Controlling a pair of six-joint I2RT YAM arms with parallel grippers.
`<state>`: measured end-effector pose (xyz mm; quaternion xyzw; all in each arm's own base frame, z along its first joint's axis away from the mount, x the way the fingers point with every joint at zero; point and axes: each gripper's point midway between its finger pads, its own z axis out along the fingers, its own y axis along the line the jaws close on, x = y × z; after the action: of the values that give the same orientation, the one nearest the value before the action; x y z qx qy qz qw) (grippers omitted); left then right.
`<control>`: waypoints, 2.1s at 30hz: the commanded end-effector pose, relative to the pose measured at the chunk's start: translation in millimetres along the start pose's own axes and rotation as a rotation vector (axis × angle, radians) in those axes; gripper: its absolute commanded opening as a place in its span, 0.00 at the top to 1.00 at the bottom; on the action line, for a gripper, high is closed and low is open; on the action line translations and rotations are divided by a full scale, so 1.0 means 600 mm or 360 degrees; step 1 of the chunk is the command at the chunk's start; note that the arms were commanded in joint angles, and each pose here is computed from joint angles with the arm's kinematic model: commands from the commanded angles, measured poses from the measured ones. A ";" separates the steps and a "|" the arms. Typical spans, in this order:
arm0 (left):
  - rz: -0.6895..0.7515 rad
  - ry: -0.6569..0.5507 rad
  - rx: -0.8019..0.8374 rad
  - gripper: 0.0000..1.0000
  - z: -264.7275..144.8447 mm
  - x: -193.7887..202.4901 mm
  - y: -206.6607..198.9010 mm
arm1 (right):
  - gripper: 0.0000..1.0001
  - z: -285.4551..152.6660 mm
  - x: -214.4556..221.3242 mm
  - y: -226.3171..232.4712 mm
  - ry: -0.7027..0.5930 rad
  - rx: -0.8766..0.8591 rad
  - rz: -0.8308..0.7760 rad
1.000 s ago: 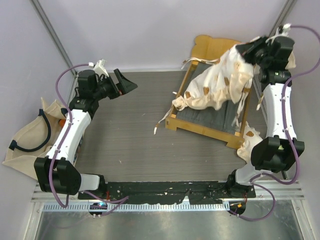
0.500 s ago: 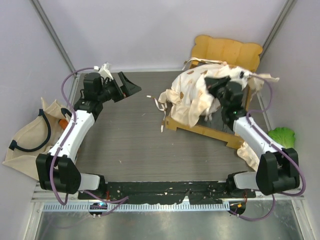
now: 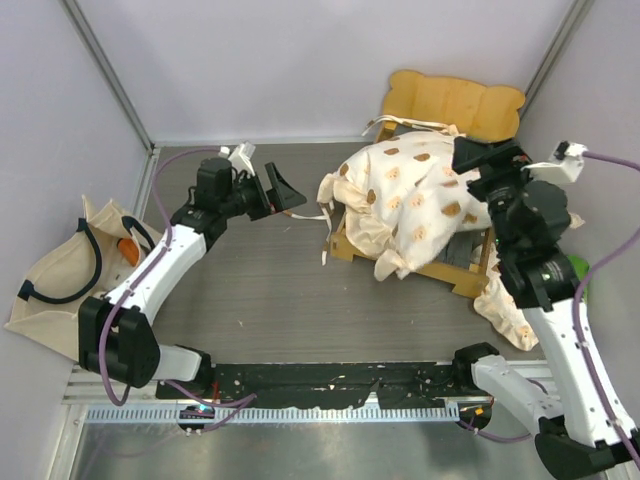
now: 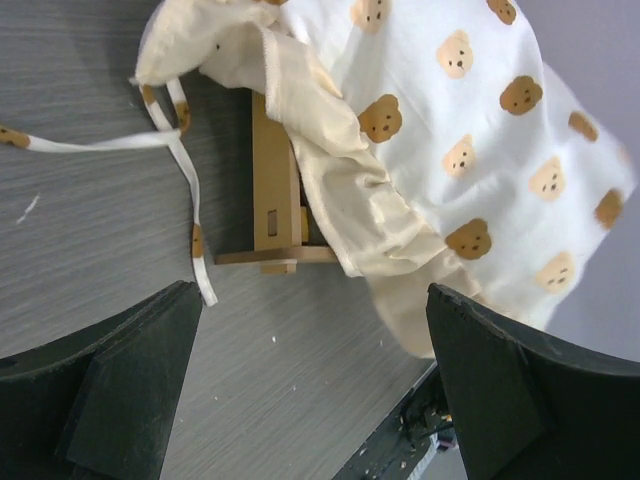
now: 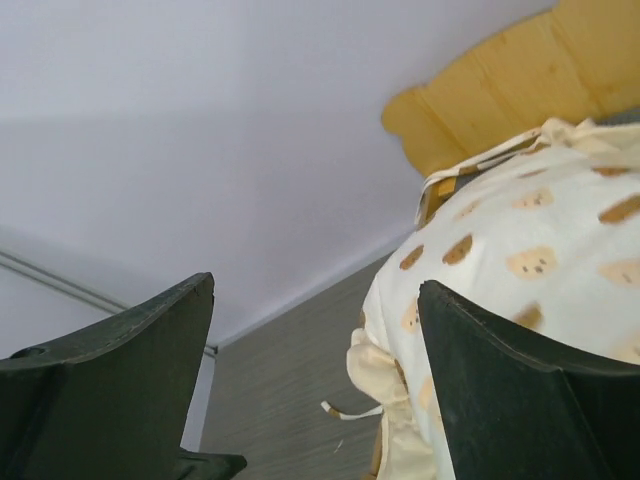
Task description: Set up the pet bed
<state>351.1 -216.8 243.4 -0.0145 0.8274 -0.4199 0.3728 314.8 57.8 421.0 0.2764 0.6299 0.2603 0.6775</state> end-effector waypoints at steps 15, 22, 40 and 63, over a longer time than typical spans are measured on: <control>0.0039 0.0212 0.0144 0.04 0.064 0.140 -0.061 | 0.21 0.195 -0.048 -0.349 0.0368 0.0989 -0.0429; 0.0000 0.0293 0.0172 0.05 0.090 0.181 -0.066 | 0.22 0.238 0.023 -0.488 0.0632 0.1170 -0.0482; -0.0225 0.0212 0.0099 0.21 0.187 0.261 -0.054 | 0.72 0.244 0.139 -0.622 0.0924 0.1196 -0.0427; -0.0238 0.0146 0.0163 0.27 0.232 0.280 -0.046 | 0.99 0.234 0.106 -0.443 0.0460 0.0353 -0.0357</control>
<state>299.7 -378.4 94.0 -0.0380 0.8430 -0.4642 0.2690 445.2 -120.4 131.5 0.2904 0.8318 0.0797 0.4662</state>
